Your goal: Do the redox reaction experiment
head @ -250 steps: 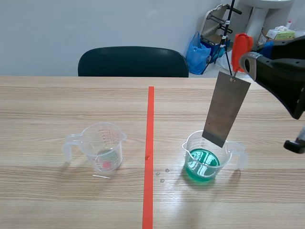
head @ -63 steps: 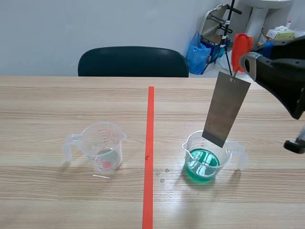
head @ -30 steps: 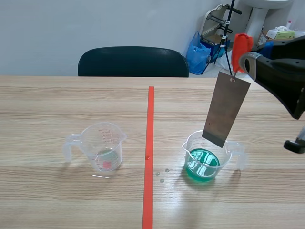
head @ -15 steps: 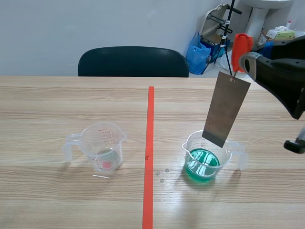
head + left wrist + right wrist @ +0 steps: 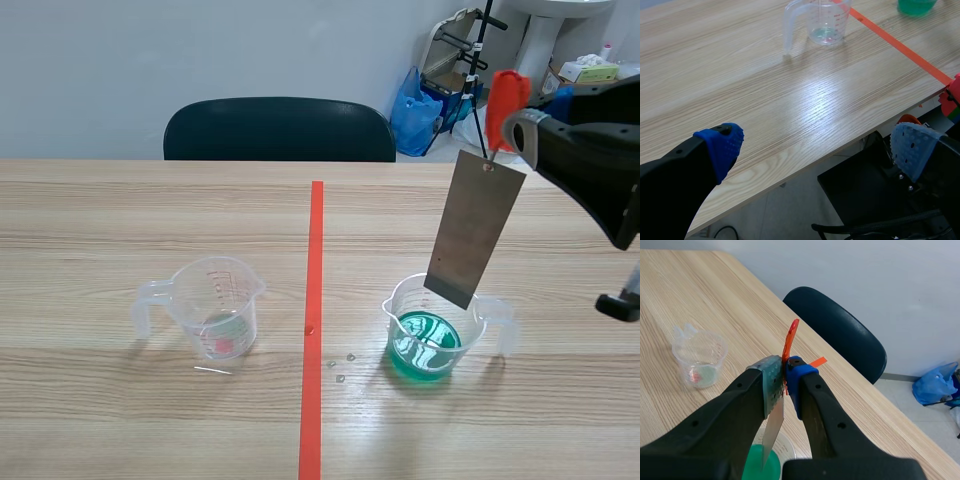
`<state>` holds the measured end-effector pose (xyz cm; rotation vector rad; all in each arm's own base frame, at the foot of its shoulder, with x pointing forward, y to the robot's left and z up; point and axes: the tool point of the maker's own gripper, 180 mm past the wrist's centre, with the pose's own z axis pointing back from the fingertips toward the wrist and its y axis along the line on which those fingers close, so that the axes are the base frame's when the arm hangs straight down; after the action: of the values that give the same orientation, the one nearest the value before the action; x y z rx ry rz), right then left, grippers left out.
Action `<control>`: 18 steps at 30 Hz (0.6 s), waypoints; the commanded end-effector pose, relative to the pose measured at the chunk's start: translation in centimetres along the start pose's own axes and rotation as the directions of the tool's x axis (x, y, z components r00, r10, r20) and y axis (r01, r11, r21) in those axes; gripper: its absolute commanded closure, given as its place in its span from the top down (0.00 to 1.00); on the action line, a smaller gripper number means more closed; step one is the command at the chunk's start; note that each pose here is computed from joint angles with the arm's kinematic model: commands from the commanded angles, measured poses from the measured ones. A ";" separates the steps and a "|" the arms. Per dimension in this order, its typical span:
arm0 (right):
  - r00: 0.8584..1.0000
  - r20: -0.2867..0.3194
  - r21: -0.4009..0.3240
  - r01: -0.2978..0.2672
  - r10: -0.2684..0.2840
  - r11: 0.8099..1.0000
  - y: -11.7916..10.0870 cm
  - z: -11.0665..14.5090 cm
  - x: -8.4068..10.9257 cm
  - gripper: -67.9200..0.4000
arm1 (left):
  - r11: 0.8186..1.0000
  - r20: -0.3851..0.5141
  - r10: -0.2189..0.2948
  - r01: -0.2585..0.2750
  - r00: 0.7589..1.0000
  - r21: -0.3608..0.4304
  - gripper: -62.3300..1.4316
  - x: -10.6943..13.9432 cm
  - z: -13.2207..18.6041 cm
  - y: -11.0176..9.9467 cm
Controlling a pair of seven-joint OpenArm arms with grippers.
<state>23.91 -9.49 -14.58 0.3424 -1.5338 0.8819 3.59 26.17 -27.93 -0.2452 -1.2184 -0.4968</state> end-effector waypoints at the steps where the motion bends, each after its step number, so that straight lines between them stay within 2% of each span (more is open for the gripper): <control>1: 0.999 0.039 -0.001 -0.025 0.025 1.000 -0.3 -0.1 1.3 0.03 | 1.000 0.034 0.007 -0.007 0.999 0.001 1.00 0.7 -0.2 -0.2; 18: 0.999 0.032 0.010 -0.009 0.009 1.000 0.1 -0.3 0.9 0.03 | 1.000 0.034 0.004 -0.003 0.999 -0.006 1.00 0.7 -0.3 -0.2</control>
<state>23.87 -9.41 -14.63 0.3457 -1.5323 0.8820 3.63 26.17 -27.93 -0.2468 -1.2178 -0.5001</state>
